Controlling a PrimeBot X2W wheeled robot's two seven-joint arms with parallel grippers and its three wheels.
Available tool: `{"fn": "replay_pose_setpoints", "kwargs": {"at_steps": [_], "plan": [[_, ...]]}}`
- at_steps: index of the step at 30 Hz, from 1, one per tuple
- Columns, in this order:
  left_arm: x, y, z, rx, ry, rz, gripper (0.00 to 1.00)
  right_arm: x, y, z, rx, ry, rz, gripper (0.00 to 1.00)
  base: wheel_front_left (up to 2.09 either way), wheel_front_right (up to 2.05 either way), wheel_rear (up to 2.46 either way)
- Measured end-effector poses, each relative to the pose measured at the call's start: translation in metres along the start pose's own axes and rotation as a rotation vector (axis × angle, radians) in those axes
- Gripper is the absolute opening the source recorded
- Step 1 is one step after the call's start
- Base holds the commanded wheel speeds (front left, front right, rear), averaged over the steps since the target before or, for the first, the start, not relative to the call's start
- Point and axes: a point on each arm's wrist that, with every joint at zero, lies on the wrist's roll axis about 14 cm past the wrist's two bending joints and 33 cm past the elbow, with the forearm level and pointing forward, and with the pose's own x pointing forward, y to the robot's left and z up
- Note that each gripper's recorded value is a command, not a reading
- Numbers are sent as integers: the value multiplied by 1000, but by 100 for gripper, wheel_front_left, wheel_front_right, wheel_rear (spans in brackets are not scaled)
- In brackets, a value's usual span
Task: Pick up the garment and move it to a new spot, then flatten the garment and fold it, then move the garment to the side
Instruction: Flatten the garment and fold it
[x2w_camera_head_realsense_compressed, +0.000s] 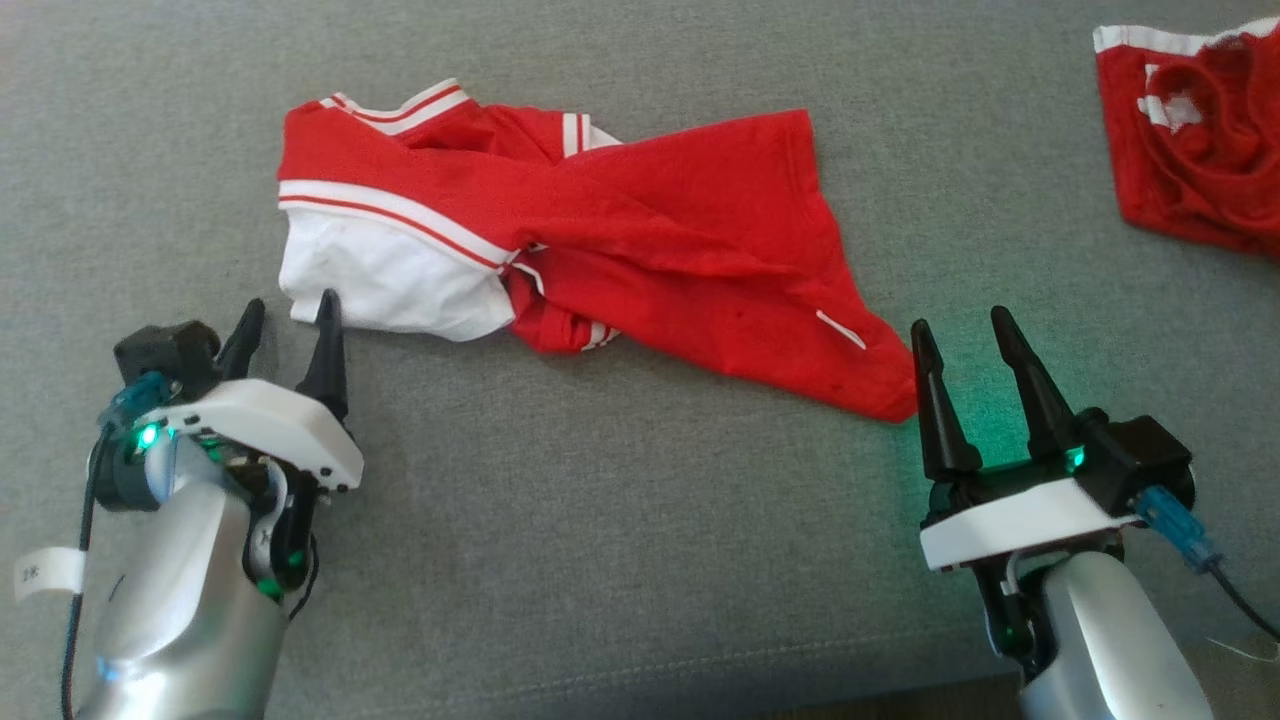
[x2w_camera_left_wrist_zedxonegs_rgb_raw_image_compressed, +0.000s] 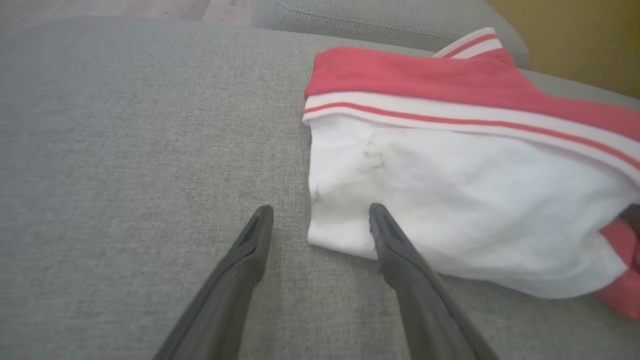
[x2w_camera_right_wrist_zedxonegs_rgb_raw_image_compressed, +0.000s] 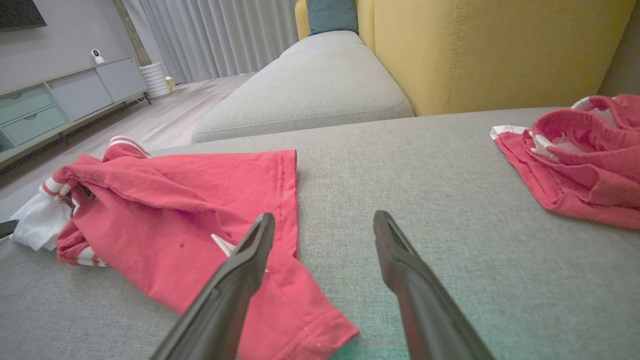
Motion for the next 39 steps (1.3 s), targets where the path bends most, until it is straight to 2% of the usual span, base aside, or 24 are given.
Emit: {"fn": "replay_pose_setpoints", "kwargs": {"at_steps": [6, 7, 8, 10, 11, 12, 23, 30, 34, 39], "plan": [[6, -3, -8, 0, 25, -12, 100, 0, -4, 1, 10, -6, -12, 100, 0, 0, 0], [7, -4, -8, 1, 25, -15, 91, 0, -5, 0, 10, -4, -15, 100, 0, 0, 0], [9, -5, -8, 2, 26, -19, 48, -1, -6, -1, 10, -1, -18, 100, 0, 0, 0], [11, -10, -6, 4, 22, -38, 15, -2, -8, -2, 9, 2, -24, 100, 0, 0, 0], [12, -12, -5, 6, 20, -45, 2, -3, -8, -1, 9, 1, -25, 100, 0, 0, 0], [11, -15, -4, 8, 15, -54, 0, -3, -8, -1, 9, 0, -26, 100, 0, 0, 0], [-17, -24, 33, 33, -123, -86, 0, -6, 0, 16, 8, -47, -5, 100, 0, 0, 0], [-67, -29, 69, 61, -196, -103, 0, -8, 14, 26, 10, -78, 35, 100, 0, 0, 0], [-107, -27, 65, 37, -146, -78, 0, -12, 22, 20, 11, -61, 54, 100, 0, 0, 0], [-129, -7, 31, -29, -33, 13, 0, -10, 17, 16, -8, -48, 44, 100, 0, 0, 0]]}}
